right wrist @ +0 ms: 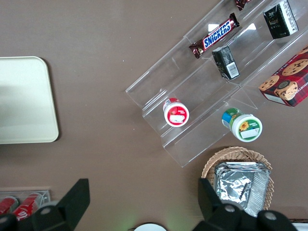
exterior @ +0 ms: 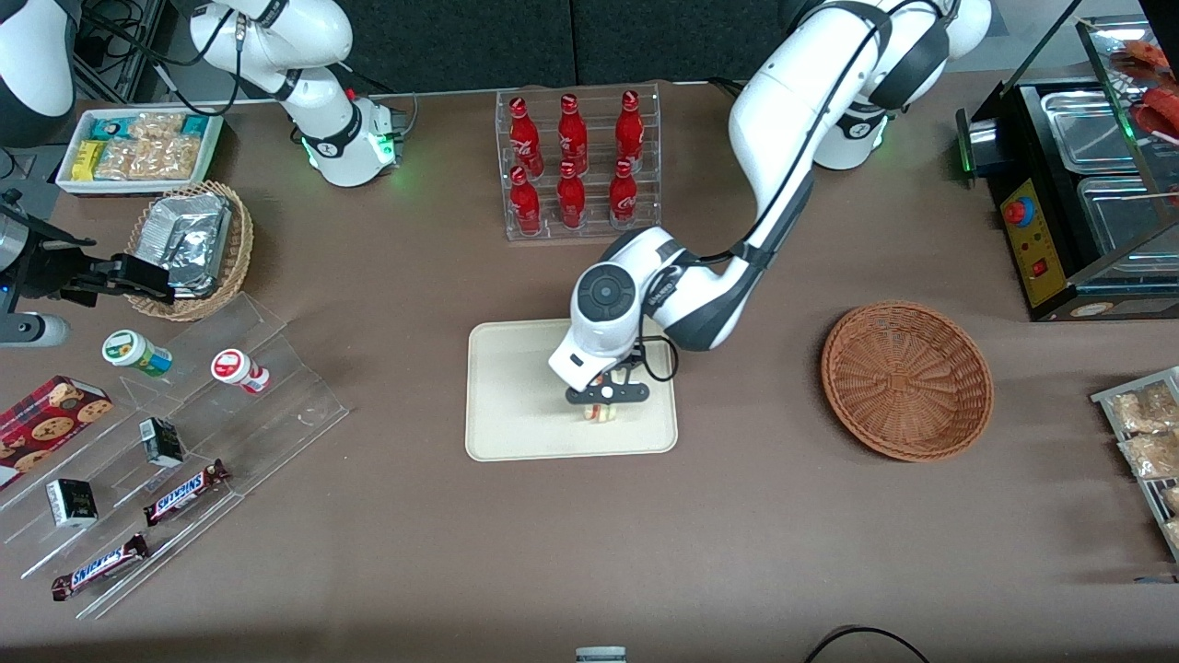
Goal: Place sandwich from basket to tray
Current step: 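Lower the sandwich onto the tray and open the left gripper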
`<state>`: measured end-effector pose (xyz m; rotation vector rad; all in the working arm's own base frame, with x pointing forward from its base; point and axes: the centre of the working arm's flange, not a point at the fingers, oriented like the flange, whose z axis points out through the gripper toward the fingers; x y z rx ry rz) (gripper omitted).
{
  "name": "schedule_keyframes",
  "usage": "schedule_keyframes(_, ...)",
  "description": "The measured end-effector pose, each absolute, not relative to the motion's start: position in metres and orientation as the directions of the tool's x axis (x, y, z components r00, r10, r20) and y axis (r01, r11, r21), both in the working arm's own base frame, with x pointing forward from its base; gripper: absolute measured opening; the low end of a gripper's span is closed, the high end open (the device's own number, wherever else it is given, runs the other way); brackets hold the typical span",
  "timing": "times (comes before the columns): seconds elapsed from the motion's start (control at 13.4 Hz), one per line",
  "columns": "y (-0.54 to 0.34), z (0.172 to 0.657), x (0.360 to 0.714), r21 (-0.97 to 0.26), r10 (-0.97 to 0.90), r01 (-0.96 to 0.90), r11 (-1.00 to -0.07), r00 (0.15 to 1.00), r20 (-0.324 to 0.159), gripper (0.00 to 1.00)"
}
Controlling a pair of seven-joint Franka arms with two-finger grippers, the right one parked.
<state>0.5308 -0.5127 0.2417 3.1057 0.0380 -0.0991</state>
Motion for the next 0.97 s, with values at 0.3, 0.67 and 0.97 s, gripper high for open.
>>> schedule_keyframes(0.3, -0.52, 0.222, 0.53, 0.054, 0.022, 0.025, -0.998, 0.998, -0.05, 0.17)
schedule_keyframes(0.67, -0.523, 0.202, 0.535, 0.063, 0.088, 0.09, -0.994, 0.995, -0.037, 0.17)
schedule_keyframes(0.97, -0.524, 0.21, 0.539, 0.067, 0.102, 0.102, -0.992, 0.995, -0.014, 0.56)
